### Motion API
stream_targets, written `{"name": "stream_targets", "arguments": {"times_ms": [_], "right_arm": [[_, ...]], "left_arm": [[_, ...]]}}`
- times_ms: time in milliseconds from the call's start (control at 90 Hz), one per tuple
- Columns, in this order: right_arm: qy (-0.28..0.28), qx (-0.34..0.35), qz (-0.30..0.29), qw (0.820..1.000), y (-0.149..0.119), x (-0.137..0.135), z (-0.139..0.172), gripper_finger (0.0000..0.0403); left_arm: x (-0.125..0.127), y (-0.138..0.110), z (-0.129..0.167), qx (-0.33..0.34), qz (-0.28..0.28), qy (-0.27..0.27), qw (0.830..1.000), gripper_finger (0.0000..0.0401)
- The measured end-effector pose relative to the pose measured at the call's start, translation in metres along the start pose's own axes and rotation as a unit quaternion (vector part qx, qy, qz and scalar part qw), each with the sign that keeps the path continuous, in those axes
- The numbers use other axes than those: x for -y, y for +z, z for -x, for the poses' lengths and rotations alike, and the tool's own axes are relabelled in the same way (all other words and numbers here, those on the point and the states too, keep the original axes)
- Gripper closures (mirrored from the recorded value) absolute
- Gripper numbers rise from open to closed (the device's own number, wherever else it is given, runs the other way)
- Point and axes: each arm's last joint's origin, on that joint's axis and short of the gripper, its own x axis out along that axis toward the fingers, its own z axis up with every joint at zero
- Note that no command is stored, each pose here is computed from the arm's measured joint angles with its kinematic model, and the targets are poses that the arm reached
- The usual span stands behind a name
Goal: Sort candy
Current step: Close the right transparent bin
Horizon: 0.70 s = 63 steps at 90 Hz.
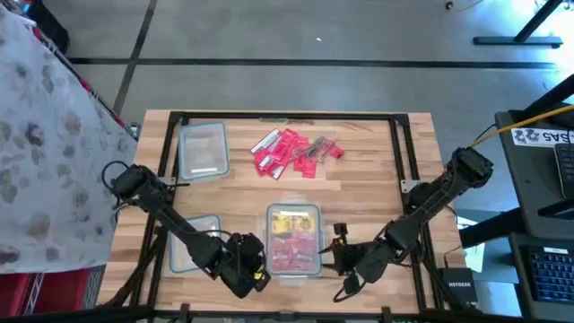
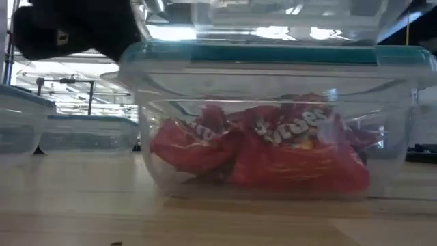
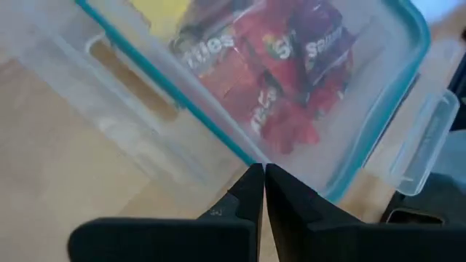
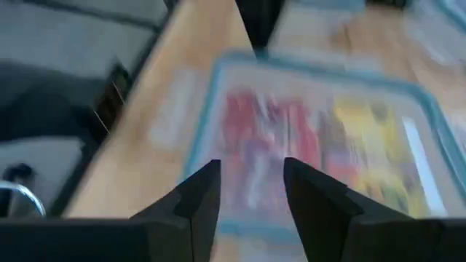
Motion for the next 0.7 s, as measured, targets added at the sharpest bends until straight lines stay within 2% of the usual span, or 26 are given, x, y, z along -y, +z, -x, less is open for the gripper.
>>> {"name": "stream_targets", "arguments": {"times_ms": [133,256,411,556,700], "right_arm": [[0.016,-0.004,-0.001,1.0,-0.002,0.006,-0.017,0.0265],[0.031,-0.048,-0.02,0.998,-0.014,0.015,-0.04,0.0265],[0.051,-0.076,-0.031,0.995,-0.021,0.024,-0.054,0.0265],[0.024,-0.053,0.004,0.998,-0.013,0.016,-0.042,0.0265],[-0.006,0.01,0.041,0.999,0.008,0.001,-0.008,0.0265]], "left_arm": [[0.0,-0.002,0.001,-0.01,-0.007,0.001,1.0,0.0401],[0.0,-0.009,0.005,-0.028,-0.005,-0.002,1.0,0.0401],[0.014,-0.003,0.015,0.002,-0.013,-0.068,0.998,0.0401],[0.021,0.005,0.02,0.057,-0.045,-0.094,0.993,0.0401],[0.025,0.027,0.014,0.14,-0.074,-0.091,0.983,0.0401]]}}
